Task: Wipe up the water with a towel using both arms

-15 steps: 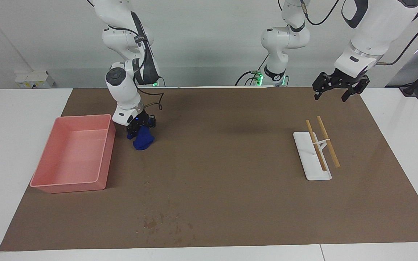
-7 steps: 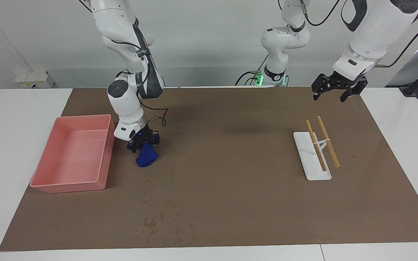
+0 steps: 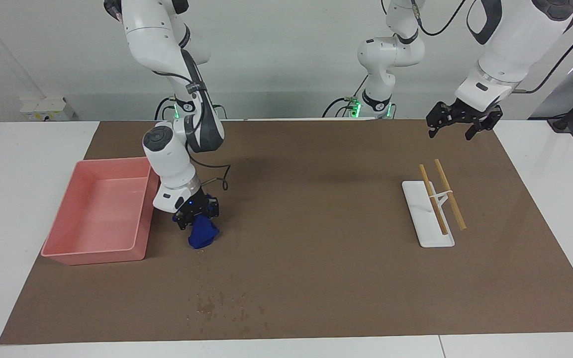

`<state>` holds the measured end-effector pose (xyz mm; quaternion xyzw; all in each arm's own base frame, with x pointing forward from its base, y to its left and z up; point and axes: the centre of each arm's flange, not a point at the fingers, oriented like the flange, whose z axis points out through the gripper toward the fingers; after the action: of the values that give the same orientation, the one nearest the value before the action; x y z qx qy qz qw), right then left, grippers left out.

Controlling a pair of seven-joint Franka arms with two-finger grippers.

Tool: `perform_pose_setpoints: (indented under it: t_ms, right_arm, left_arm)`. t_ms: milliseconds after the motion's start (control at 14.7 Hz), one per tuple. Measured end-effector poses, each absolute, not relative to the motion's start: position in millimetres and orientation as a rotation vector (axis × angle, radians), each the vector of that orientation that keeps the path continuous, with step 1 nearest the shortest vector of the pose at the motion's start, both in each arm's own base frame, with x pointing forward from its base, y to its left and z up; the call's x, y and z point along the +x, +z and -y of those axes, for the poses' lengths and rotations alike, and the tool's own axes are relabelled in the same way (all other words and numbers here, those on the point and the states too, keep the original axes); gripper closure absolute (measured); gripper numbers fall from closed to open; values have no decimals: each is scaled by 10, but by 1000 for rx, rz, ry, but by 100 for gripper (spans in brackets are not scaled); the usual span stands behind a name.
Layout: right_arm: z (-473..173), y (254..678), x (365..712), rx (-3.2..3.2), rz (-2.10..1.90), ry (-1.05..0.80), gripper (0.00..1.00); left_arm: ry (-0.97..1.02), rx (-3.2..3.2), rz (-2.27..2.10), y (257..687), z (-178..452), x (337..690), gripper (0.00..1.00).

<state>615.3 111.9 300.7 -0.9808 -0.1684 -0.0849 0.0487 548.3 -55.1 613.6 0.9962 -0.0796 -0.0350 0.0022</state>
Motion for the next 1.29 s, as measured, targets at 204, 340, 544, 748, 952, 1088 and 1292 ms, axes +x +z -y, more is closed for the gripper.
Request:
perform_pose_setpoints:
  t_ms: [204,340,544,748,952,1088,1292]
  right_arm:
    - [-1079,2919,6440,-2982,518,-294,100]
    - [-1087,2947,6589,-2977,514,-329,100]
    - [-1103,2909,6745,-2972,509,-359,100]
    - [-1127,2874,6847,-2966,517,-394,100]
    - [-1133,2919,6979,-2952,597,-440,100]
    - [-1131,2981,7093,-2941,656,-479,100]
    - [-1151,3123,7219,-2938,691,-456,100]
  left_arm:
    - [-110,3125,250,6137,551,5482,0]
    - [-110,3125,251,6137,555,5482,0]
    - [-101,3125,253,6142,563,5487,0]
    - [-92,3125,253,6149,564,5491,0]
    - [-92,3125,253,6150,564,5491,0]
    - [-93,3125,253,6148,563,5490,0]
    - [-81,3126,253,6135,564,5490,0]
